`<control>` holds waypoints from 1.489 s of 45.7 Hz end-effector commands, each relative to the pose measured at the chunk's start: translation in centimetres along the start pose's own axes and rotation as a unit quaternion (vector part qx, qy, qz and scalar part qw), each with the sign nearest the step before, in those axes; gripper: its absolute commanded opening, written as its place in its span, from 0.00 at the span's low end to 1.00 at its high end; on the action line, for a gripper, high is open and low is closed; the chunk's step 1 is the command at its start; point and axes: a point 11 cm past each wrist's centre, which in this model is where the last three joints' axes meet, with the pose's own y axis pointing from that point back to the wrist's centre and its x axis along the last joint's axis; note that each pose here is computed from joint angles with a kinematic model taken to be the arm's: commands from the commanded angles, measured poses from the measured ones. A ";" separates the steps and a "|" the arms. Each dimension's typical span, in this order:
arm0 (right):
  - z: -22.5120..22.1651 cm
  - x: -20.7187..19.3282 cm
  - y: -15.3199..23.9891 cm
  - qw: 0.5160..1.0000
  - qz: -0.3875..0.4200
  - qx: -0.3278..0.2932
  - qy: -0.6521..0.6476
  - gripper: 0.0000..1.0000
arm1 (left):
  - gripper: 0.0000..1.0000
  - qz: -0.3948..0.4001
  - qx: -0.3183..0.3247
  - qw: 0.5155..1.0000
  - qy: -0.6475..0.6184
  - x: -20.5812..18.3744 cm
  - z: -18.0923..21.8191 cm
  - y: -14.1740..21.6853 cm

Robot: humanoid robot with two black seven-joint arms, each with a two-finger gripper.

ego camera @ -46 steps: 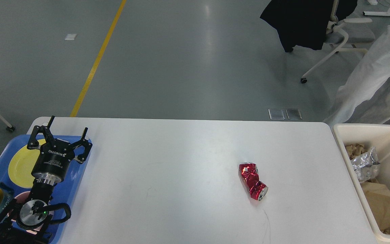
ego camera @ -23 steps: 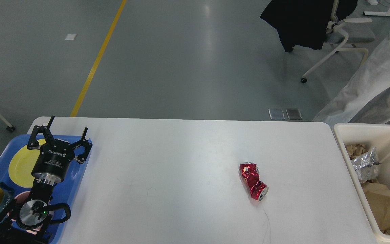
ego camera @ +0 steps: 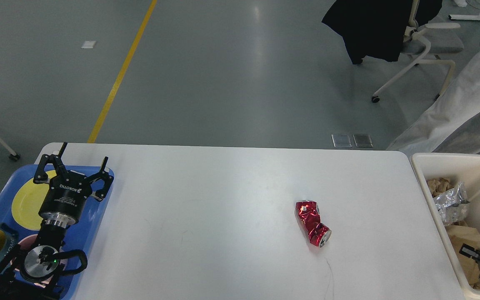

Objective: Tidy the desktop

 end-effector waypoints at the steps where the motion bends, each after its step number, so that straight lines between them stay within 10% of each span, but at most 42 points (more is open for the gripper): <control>1: 0.0 -0.2 0.0 1.000 -0.001 -0.001 0.002 0.00 | 0.96 -0.001 0.000 1.000 0.000 0.0 0.0 0.0; 5: 0.1 -0.4 0.0 1.000 -0.002 -0.001 0.004 0.00 | 0.96 0.000 0.000 1.000 0.000 0.0 0.0 0.0; 11: 0.4 0.9 0.0 0.999 0.053 -0.001 0.004 1.00 | 0.96 0.000 0.000 1.000 0.000 0.0 0.0 0.0; 45: -0.5 0.1 0.0 0.998 0.042 0.004 0.035 1.00 | 0.96 -0.001 0.000 1.000 0.000 0.0 0.0 -0.1; 68: -5.5 15.5 10.1 0.971 -0.073 -0.009 0.227 1.00 | 0.96 -0.001 0.000 1.000 0.000 0.0 0.0 -0.1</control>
